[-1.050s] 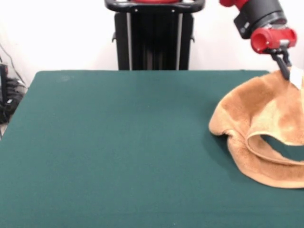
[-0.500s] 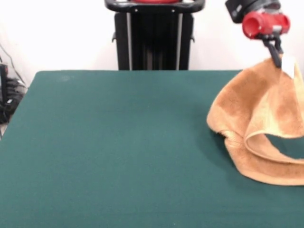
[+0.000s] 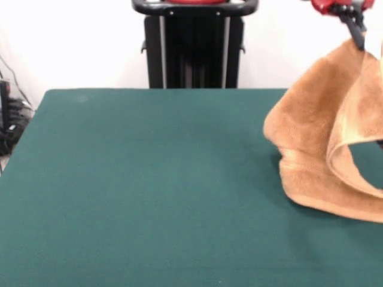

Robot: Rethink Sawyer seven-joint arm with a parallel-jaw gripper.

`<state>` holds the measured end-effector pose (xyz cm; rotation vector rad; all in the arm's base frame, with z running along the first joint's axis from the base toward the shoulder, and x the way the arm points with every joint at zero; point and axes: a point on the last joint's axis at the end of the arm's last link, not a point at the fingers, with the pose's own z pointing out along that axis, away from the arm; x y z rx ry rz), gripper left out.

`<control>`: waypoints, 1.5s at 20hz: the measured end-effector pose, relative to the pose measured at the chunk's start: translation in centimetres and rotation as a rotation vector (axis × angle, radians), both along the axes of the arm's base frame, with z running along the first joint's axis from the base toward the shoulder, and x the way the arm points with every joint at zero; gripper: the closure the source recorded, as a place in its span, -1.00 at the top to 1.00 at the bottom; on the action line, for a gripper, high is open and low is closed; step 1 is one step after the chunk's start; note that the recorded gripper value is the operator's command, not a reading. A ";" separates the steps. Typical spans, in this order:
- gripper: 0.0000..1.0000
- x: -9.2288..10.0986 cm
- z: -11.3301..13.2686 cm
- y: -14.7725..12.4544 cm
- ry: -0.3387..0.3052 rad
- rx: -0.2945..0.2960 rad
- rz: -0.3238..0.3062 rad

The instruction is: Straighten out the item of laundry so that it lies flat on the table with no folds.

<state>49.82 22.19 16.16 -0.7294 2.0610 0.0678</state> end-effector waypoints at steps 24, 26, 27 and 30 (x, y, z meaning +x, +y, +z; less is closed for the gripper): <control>-1.00 -2.0 7.8 -7.5 -0.016 -0.158 0.150; -1.00 -2.0 8.7 -8.2 -0.033 -0.168 0.163; -1.00 -2.0 9.2 -8.5 -0.043 -0.172 0.170; -1.00 -2.2 10.3 -9.4 -0.061 -0.177 0.187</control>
